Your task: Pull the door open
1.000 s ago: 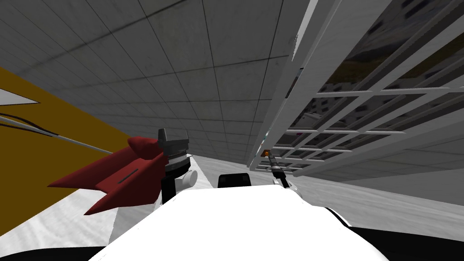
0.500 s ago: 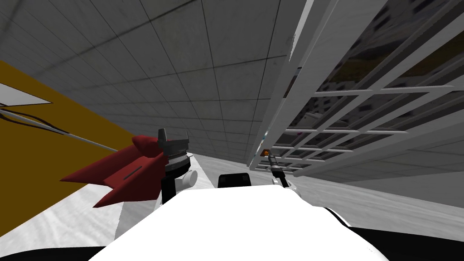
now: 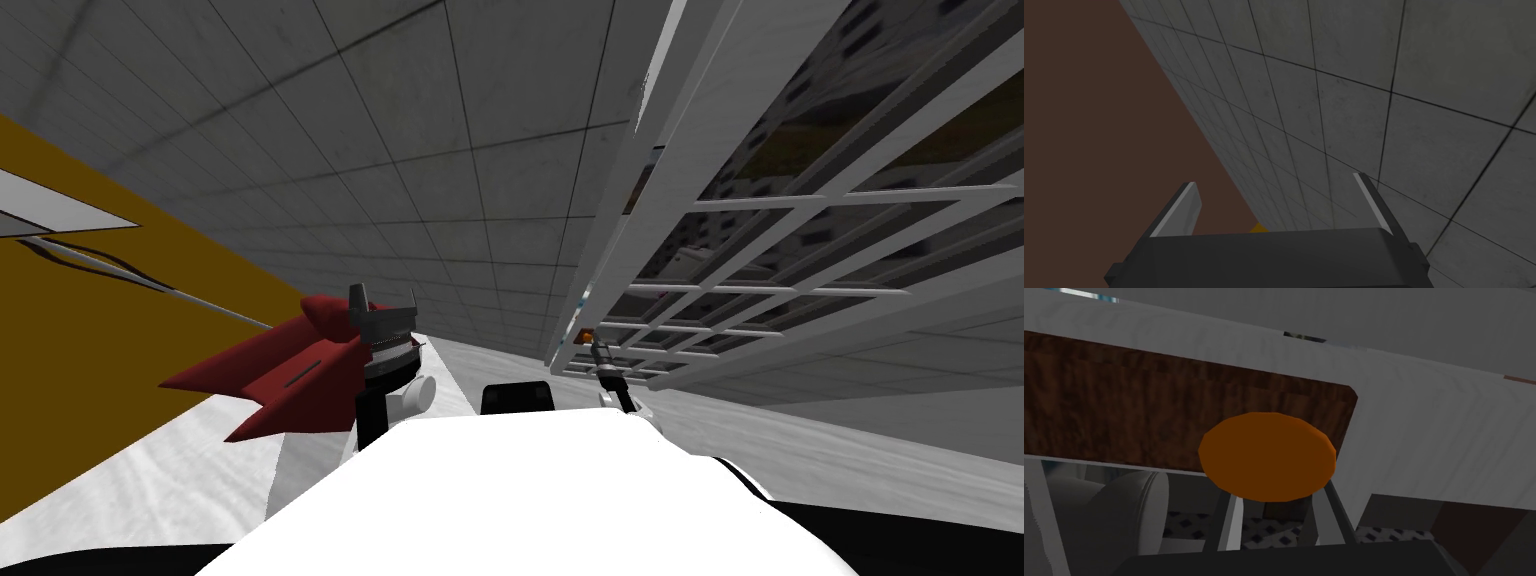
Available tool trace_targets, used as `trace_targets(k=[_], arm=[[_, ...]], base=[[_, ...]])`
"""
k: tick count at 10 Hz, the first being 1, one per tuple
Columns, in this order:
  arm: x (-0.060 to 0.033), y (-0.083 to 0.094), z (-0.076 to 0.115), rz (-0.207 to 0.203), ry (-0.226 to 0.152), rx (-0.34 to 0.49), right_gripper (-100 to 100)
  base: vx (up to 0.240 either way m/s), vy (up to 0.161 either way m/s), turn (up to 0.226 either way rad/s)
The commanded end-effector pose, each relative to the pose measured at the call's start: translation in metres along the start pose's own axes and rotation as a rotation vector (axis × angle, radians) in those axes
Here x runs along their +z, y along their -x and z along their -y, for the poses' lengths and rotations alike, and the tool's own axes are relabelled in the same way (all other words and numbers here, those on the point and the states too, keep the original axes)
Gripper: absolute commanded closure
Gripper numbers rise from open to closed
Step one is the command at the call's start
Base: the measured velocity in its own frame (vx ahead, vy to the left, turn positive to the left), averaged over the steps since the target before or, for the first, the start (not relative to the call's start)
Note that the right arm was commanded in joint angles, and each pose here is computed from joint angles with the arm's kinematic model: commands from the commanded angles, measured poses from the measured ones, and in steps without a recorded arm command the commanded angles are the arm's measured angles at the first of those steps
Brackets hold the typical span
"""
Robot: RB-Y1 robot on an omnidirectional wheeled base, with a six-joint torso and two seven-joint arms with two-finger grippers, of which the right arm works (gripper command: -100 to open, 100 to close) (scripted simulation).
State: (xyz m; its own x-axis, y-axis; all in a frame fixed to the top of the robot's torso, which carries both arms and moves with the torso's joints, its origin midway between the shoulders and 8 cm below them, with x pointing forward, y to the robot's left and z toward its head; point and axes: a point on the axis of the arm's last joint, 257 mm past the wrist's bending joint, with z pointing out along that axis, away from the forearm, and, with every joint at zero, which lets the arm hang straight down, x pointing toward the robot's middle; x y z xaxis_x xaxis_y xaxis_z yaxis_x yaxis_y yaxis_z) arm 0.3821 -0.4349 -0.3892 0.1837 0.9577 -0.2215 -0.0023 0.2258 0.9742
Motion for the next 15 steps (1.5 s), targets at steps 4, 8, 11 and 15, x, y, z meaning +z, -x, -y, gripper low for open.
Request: trace_targets(k=[4, 8, 11, 15], arm=[[0.0037, -0.0160, -0.0001, -0.009, 0.001, 0.151, 100], [0.0065, -0.0180, -0.0004, -0.002, -0.001, 0.254, 100], [0.0093, -0.0201, -0.0007, 0.005, -0.001, 0.338, 100], [0.0091, -0.0200, -0.0004, 0.005, -0.002, 0.356, 100]], base=[[-0.037, -0.017, 0.037], [-0.032, -0.015, 0.031], [-0.034, -0.017, 0.048], [-0.016, -0.003, 0.003]])
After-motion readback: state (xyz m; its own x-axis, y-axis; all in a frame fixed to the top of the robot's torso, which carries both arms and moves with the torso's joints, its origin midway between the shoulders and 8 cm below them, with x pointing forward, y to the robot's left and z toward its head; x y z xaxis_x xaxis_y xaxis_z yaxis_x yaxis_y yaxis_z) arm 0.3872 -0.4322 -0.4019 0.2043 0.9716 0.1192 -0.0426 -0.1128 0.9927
